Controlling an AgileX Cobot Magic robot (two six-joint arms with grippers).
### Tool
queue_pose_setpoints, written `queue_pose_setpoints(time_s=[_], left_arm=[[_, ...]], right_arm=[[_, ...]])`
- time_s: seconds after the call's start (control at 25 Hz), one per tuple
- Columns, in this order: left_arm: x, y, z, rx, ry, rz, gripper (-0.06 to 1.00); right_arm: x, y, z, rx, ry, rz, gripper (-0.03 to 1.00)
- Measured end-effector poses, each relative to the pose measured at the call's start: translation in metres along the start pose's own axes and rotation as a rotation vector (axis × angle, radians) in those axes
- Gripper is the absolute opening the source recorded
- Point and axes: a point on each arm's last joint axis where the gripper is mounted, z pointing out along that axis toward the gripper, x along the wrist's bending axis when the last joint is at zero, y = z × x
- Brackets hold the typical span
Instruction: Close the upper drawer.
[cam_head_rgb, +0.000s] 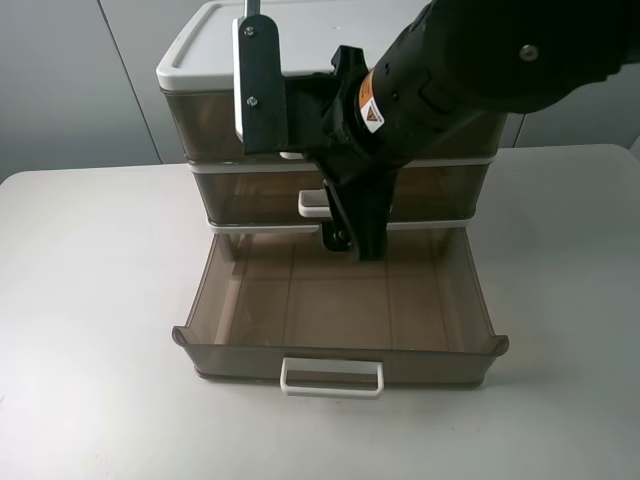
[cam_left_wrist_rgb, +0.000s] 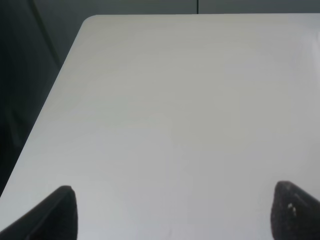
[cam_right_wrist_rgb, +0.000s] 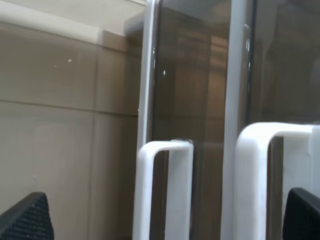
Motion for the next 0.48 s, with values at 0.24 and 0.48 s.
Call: queue_pose_setpoints(time_s=[0.24,0.48], left_arm=[[0.0000,0.0000,0.0000,0.000,0.000,0.000,0.74],[0.0000,0.0000,0.0000,0.000,0.000,0.000,0.74]], right_arm=[[-0.0015,0.0033,0.0036,-0.030,-0.022,-0.014,0.70],[0.0002,0.0044,0.0063,-0.038,-0.008,0.009,0.70]])
